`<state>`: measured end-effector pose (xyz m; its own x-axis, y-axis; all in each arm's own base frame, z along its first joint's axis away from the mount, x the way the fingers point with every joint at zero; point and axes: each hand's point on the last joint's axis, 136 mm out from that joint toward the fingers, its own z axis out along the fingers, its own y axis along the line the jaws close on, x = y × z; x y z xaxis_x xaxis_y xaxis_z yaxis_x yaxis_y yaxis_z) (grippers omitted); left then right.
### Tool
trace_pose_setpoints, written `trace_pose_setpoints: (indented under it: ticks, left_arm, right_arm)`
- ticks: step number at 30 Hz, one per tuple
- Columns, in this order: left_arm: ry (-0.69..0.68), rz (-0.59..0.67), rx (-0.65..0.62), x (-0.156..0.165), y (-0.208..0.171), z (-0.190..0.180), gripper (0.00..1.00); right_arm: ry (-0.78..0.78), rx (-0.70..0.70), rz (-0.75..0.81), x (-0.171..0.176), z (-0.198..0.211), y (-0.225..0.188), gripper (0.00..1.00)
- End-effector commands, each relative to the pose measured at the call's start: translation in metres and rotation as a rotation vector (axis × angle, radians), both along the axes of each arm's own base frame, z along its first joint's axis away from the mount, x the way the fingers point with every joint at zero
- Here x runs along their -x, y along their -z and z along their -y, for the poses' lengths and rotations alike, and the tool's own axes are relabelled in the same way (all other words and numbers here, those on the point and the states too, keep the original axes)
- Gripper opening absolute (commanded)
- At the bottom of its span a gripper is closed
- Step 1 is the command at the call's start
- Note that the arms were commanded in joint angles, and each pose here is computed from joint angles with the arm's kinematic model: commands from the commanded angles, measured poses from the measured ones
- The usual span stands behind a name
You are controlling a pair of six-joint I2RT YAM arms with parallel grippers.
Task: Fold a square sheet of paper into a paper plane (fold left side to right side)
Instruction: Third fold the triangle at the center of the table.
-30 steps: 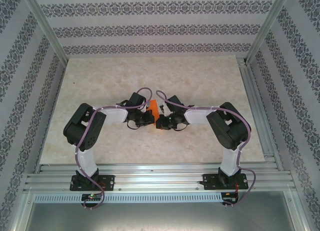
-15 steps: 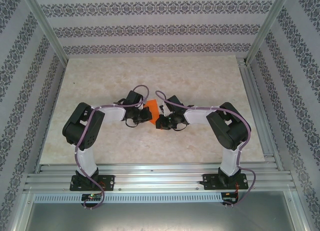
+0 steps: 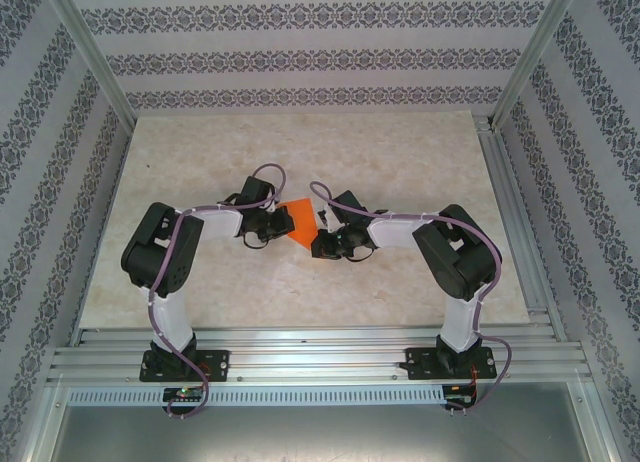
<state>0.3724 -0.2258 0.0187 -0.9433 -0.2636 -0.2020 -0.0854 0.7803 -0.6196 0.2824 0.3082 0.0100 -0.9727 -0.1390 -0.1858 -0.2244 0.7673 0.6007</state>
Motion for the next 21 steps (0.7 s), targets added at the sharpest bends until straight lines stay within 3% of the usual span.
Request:
trace_pose_setpoints:
  ticks: [1, 11, 21]
  left_arm:
    - [-0.116, -0.002, -0.124, -0.012, 0.028, -0.052, 0.08]
    - [-0.110, 0.057, -0.081, -0.043, -0.008, -0.069, 0.12]
    - [-0.052, 0.034, -0.024, -0.024, 0.008, -0.046, 0.12]
  right_arm:
    - [0.015, 0.222, -0.117, 0.032, 0.041, 0.047, 0.09]
    - [-0.001, 0.160, -0.074, 0.022, 0.028, 0.031, 0.10]
    - [-0.047, -0.056, 0.131, -0.021, -0.023, -0.077, 0.12]
